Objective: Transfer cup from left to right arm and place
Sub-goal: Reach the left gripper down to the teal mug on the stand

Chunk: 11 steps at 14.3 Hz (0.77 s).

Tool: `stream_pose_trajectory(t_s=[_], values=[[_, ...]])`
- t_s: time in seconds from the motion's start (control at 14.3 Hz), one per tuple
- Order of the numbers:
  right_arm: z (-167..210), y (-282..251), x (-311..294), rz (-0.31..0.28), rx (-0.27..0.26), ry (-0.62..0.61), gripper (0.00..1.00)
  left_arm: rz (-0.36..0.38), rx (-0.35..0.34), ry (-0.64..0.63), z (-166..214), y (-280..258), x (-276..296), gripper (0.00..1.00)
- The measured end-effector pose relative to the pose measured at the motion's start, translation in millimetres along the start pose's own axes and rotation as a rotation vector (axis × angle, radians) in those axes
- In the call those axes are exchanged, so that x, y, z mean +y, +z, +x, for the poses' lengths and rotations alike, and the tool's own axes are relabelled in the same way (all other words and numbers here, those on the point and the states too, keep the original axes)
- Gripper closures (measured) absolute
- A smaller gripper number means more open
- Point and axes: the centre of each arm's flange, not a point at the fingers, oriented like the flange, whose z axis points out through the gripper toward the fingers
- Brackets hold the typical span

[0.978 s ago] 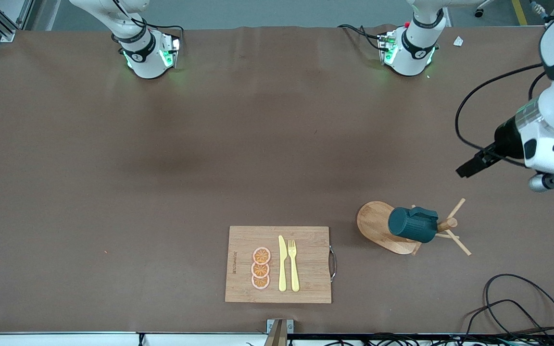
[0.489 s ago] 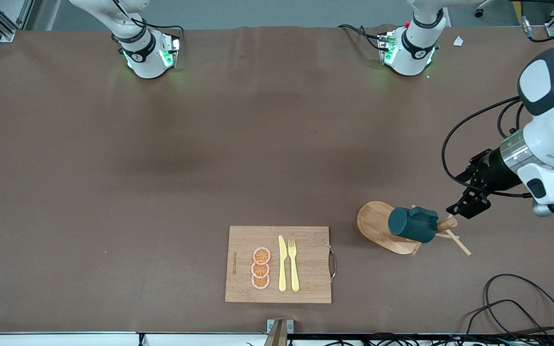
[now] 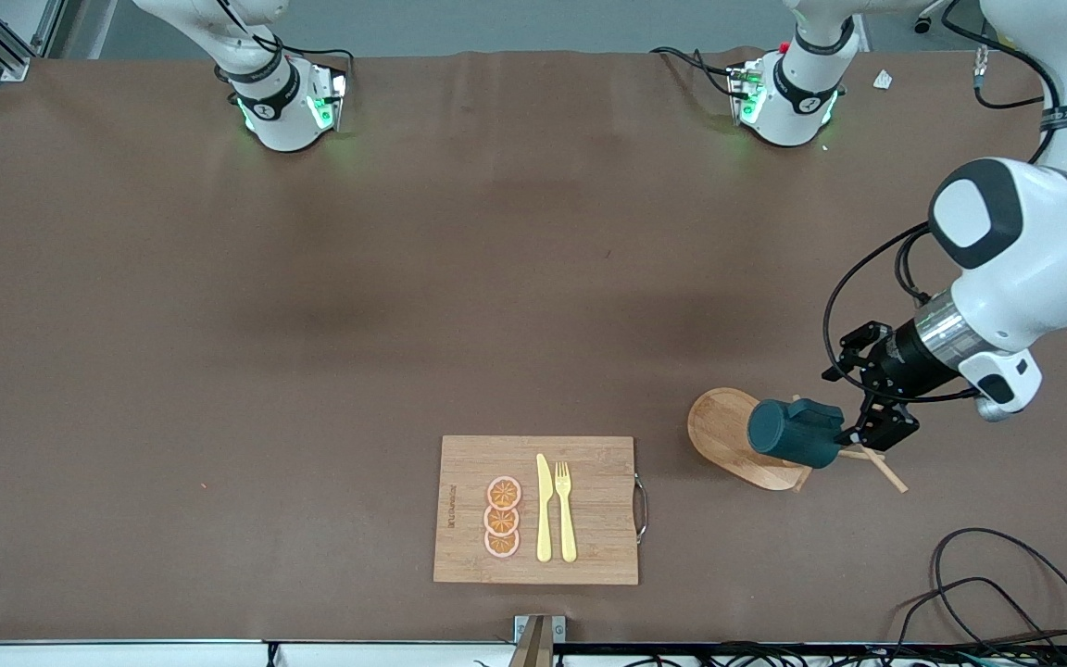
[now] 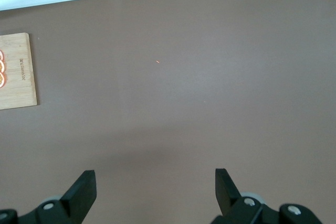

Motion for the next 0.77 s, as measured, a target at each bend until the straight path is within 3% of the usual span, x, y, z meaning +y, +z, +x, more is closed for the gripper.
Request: stream_pose_trajectory(t_s=[0.77], values=[[0.0, 0.0, 0.0, 0.0, 0.0, 0.0, 0.0, -0.035, -0.025, -0.035, -3.3, 40.8, -1.8, 0.0]])
